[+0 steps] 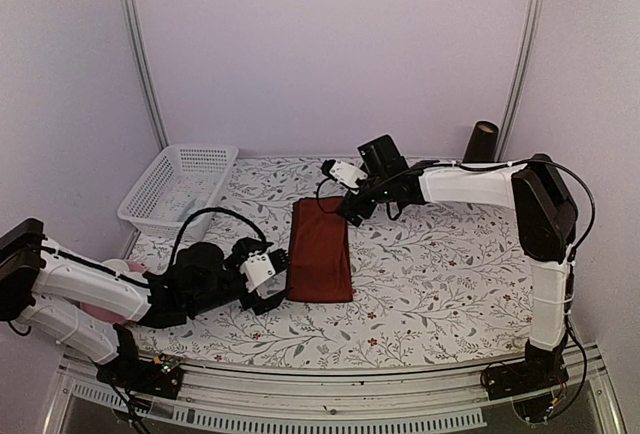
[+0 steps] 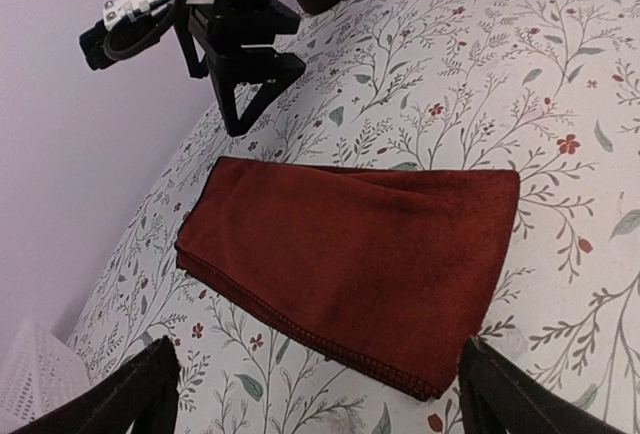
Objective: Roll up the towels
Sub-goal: Move the towel to the center of the board.
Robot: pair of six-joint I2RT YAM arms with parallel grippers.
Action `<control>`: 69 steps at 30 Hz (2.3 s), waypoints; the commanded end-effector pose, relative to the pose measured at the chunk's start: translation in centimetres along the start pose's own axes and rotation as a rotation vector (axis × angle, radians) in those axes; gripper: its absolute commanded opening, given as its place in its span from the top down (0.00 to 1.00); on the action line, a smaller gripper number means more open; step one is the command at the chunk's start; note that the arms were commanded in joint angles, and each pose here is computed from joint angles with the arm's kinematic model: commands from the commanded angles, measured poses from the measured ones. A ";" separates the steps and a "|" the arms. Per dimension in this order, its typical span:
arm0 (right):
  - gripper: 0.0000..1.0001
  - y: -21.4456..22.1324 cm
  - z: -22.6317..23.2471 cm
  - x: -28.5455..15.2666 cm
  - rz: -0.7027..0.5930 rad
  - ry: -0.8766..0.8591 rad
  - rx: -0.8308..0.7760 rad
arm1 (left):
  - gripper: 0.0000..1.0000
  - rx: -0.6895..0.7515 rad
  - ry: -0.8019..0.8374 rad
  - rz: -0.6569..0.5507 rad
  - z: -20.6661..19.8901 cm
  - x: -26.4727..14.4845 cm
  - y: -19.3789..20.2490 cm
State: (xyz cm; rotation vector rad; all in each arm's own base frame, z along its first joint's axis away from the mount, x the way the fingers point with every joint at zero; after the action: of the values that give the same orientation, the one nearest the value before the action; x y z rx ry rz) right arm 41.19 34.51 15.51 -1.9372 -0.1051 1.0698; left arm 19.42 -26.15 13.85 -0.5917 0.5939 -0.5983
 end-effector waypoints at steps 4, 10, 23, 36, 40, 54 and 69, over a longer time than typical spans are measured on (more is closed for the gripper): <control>0.01 4.2 2.0 3.0 0.109 -0.092 0.030 | 0.03 0.009 0.018 -0.012 -0.6 0.6 -1.0; 0.01 5.9 2.4 4.7 0.162 -0.079 0.020 | 0.03 0.036 0.070 -0.014 -1.7 1.1 -1.1; 0.01 13.1 -3.3 3.2 0.316 -0.002 -0.026 | 0.31 0.175 0.249 -0.090 -5.3 2.7 -2.9; 0.01 10.4 -8.7 -0.8 0.193 -0.048 -0.170 | 0.50 0.358 0.344 -0.042 -7.1 10.0 -3.3; 0.01 7.3 -8.5 -4.5 0.103 -0.090 -0.170 | 0.49 0.409 0.350 -0.047 -7.0 12.1 -3.2; 0.01 8.8 -5.5 -14.2 0.014 -0.112 -0.146 | 0.59 0.504 0.471 -0.001 -7.5 15.5 -1.3; 0.01 14.2 -0.5 -17.4 -0.105 -0.251 -0.420 | 1.00 0.408 0.481 0.031 -7.6 16.1 -0.5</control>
State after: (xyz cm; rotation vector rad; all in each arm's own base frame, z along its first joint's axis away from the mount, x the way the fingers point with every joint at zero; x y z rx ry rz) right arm 27.67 17.43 18.45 -2.0888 -0.4540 1.2082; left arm 25.17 -40.51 4.62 -0.0184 0.8329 -0.8404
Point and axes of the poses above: each gripper's point midway between its finger pads, its own x axis out along the fingers, its own z axis along the line the jaws close on, y = z × x, the point moved 5 cm from there along -x, back along the fingers, and after that the axes turned 13 degrees about x, right-handed, at the moved point
